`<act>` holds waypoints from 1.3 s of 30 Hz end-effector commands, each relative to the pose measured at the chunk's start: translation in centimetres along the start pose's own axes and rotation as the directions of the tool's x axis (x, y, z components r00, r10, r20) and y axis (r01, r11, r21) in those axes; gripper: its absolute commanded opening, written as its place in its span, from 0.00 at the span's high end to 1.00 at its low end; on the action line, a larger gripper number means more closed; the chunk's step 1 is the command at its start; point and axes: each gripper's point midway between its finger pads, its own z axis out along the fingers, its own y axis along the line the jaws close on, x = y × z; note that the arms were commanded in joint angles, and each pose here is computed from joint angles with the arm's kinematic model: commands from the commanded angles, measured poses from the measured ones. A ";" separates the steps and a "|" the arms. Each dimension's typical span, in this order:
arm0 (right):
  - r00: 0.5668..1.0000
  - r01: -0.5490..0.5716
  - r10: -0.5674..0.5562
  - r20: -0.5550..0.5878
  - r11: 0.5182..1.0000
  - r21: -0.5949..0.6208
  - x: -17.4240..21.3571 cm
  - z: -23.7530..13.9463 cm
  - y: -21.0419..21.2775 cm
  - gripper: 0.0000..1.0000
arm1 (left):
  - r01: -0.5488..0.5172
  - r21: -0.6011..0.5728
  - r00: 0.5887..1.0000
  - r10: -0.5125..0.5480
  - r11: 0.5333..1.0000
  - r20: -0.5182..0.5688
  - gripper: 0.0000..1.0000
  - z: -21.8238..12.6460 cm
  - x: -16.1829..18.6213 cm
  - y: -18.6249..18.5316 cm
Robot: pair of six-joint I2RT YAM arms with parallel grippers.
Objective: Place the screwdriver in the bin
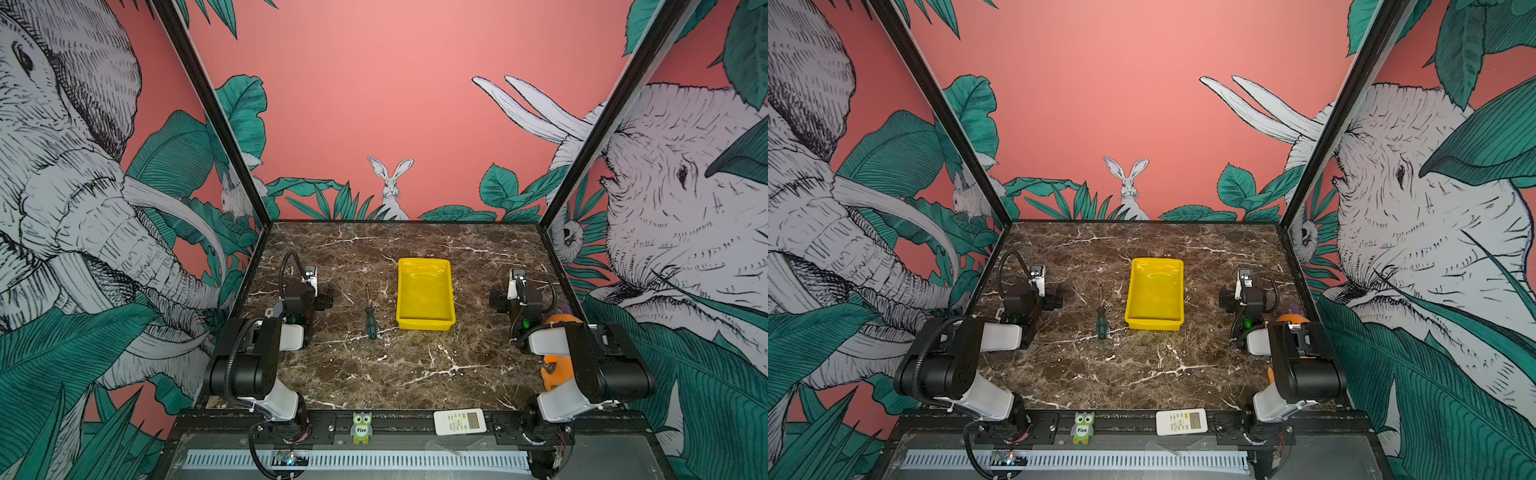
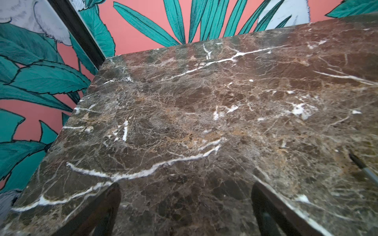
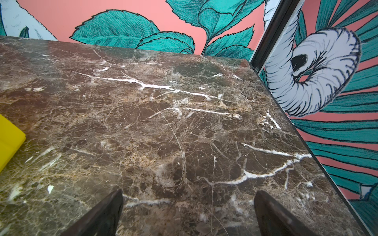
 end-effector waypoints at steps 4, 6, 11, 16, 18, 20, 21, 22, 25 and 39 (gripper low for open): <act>0.999 -0.004 0.004 0.031 1.000 -0.005 -1.2 0.3 -0.1 0.01 | 0.079 -0.089 0.997 -0.079 0.993 0.003 0.00 -2.8 -5.0 2.5; 1.000 -0.004 0.004 0.030 1.000 -0.005 -1.2 0.3 -0.1 0.01 | 0.127 -0.075 0.991 -0.129 0.989 -0.025 0.00 -3.7 -5.8 2.5; 1.000 0.005 -0.005 0.003 1.000 -0.026 -2.6 -0.5 0.1 0.01 | 0.206 -0.033 0.967 -0.209 0.978 -0.148 0.00 -4.9 -7.6 1.9; 0.988 -0.092 0.076 -0.137 0.989 -0.113 -8.5 -3.6 0.7 0.01 | 0.238 0.013 0.944 -0.229 0.971 -0.239 0.00 -5.7 -8.9 -0.2; 0.983 -0.115 0.086 -0.161 0.976 -0.183 -10.5 -5.5 1.5 0.01 | 0.228 0.006 0.940 -0.218 0.974 -0.263 0.00 -6.2 -9.2 -1.4; 0.976 -0.142 0.103 -0.193 0.969 -0.202 -11.3 -7.3 1.6 0.01 | 0.196 -0.001 0.940 -0.188 0.981 -0.284 0.00 -6.6 -9.2 -3.0; 0.972 -0.151 0.108 -0.211 0.967 -0.205 -11.3 -8.2 1.6 0.01 | 0.170 -0.008 0.941 -0.165 0.985 -0.294 0.00 -6.7 -9.2 -3.7; 0.968 -0.158 0.109 -0.226 0.965 -0.210 -11.2 -8.9 1.6 0.01 | 0.147 -0.028 0.935 -0.148 0.989 -0.322 0.00 -6.8 -8.9 -4.2; 0.956 -0.181 0.110 -0.270 0.950 -0.253 -10.8 -11.2 2.2 0.01 | 0.139 -0.081 0.892 -0.160 0.987 -0.424 0.00 -7.5 -7.3 -5.3; 0.841 -0.278 0.042 -0.539 0.889 -0.365 -5.8 -16.9 4.7 0.01 | 0.235 -0.089 0.715 -0.234 0.968 -0.658 0.01 -11.2 0.0 -16.0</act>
